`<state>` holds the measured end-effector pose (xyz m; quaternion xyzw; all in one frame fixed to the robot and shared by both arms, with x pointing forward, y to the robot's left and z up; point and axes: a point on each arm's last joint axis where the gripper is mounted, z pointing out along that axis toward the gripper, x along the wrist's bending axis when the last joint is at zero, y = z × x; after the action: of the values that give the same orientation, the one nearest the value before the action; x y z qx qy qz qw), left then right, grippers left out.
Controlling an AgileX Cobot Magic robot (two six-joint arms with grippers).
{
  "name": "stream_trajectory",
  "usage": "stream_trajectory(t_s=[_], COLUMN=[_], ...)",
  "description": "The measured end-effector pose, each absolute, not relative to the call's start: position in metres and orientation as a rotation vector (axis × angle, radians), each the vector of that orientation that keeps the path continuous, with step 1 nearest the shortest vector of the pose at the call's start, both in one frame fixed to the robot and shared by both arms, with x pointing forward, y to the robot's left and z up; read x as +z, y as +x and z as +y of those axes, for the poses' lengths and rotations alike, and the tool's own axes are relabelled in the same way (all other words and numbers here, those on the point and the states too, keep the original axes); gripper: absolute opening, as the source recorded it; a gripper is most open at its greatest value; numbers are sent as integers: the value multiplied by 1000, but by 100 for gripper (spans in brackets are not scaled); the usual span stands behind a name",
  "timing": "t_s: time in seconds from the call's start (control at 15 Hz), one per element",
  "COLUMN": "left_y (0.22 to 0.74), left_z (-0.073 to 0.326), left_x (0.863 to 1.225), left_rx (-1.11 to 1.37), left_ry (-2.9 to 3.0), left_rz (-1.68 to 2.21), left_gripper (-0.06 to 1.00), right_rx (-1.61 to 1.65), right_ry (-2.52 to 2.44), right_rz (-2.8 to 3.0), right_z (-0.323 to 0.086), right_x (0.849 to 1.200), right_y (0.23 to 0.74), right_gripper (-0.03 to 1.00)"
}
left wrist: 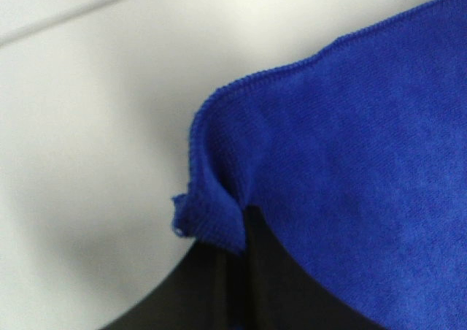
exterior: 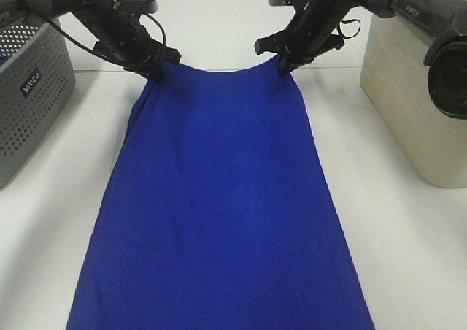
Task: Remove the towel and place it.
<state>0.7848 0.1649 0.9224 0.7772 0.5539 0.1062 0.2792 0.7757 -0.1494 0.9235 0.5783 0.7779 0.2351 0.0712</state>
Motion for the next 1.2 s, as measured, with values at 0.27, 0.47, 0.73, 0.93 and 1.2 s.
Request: stream_trajectory(t_s=[0.27, 0.47, 0.73, 0.93, 1.2], left_y=[793, 797, 799, 802, 806], left_z=[155, 153, 156, 158, 158], left_x=[930, 934, 934, 936, 939], left_rx=[437, 503, 573, 640, 698], left_ry=[2055, 2020, 2051, 2052, 2008], left_rz=[1336, 1300, 1277, 1251, 1228], left_gripper=[1, 1, 1, 1, 1], right_rx=[721, 761, 895, 978, 1016], right_ry=[1727, 1709, 1623, 1561, 1495], right_rz=[2250, 2208, 2157, 2139, 2117], right_z=[-153, -155, -153, -150, -149], right_x=[925, 928, 934, 938, 941], right_y=[782, 786, 794, 798, 801], right_gripper=[2, 2, 2, 2, 2])
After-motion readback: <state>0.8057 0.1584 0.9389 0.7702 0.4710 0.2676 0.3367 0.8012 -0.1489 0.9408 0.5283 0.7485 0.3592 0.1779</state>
